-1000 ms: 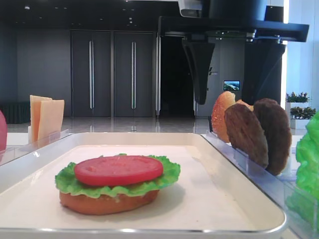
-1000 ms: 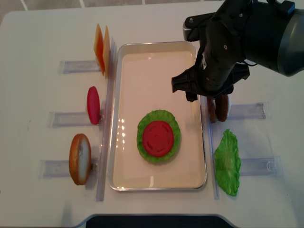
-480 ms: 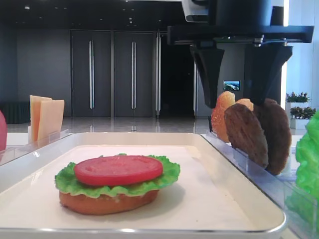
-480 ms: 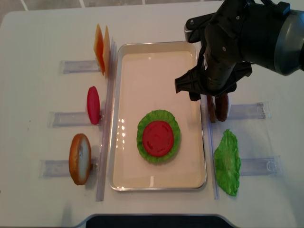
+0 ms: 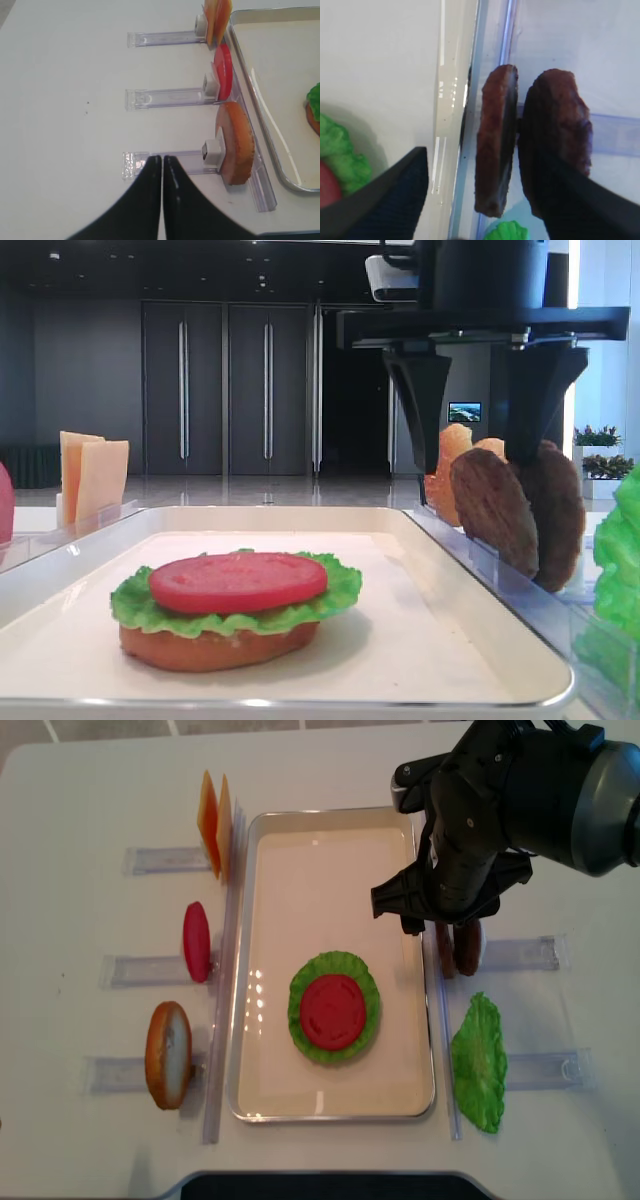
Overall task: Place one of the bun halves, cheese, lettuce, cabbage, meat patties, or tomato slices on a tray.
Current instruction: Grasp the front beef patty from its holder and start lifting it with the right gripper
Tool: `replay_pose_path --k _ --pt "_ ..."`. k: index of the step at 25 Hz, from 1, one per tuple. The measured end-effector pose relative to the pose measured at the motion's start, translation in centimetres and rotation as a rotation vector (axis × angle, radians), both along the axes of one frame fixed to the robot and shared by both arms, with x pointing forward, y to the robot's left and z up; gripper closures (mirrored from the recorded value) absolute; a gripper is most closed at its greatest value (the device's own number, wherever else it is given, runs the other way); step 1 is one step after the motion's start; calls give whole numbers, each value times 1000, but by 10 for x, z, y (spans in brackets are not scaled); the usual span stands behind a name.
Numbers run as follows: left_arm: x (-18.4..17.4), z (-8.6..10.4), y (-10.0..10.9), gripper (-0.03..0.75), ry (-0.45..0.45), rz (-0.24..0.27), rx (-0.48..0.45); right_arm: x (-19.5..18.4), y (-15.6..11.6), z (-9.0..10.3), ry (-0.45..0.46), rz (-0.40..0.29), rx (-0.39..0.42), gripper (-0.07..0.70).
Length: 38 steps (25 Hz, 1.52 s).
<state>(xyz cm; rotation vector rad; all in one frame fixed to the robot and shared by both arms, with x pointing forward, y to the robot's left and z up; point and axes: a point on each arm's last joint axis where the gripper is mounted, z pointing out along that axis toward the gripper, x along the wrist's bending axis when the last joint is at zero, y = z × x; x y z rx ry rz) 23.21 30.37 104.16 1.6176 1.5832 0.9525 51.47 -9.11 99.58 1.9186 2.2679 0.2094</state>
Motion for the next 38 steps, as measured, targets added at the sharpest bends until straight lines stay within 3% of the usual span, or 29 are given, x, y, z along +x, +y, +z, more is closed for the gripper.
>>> replay_pose_path --k 16,26,38 --pt "0 -1 0 715 2 -1 -1 4 3 -17 36 5 -29 218" --pt "0 -1 0 715 1 -1 -1 3 2 -17 39 6 -39 464" --pt "0 -1 0 715 1 -1 -1 1 0 -7 24 4 -30 473"
